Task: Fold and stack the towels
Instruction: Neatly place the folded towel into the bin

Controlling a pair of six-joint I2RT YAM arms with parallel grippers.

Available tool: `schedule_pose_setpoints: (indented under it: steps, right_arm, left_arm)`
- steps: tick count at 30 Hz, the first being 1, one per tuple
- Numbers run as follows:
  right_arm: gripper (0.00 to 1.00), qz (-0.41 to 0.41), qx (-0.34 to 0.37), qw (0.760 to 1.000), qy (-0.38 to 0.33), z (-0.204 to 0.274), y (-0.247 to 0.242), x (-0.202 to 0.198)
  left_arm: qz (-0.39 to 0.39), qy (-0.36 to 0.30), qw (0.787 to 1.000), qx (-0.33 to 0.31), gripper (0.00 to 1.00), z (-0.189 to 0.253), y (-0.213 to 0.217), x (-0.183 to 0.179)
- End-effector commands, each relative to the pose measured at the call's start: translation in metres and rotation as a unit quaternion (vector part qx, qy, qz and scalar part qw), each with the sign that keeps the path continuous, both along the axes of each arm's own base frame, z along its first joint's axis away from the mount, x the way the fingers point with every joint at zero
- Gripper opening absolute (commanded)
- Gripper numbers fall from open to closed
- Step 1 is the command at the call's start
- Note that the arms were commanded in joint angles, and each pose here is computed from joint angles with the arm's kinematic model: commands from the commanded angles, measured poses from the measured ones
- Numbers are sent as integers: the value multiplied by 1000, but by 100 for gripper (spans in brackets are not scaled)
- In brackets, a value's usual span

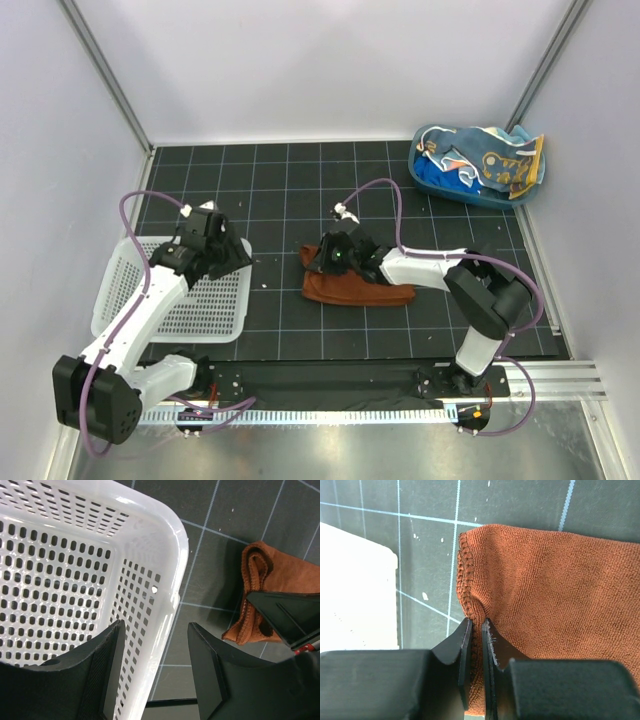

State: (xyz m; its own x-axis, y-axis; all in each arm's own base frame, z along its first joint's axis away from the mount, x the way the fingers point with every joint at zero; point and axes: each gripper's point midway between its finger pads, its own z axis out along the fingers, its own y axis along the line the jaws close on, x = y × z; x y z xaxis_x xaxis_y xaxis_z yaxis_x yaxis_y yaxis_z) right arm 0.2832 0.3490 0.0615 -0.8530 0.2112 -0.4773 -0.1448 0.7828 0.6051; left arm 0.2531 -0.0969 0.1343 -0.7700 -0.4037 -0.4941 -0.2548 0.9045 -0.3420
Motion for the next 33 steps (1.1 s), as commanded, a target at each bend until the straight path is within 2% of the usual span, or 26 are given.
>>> schedule_pose_setpoints:
  steps: [1, 19, 33]
  right_arm:
    - [1, 4, 78, 996, -31, 40, 17, 5]
    - [1, -36, 179, 982, -52, 76, 15, 7]
    - [1, -65, 210, 973, -70, 96, 3, 5]
  left_arm:
    - [-3, -23, 1000, -16, 57, 5, -9, 9]
    - [-13, -7, 1000, -22, 52, -12, -34, 24]
    - [-11, -16, 998, -52, 51, -4, -70, 45]
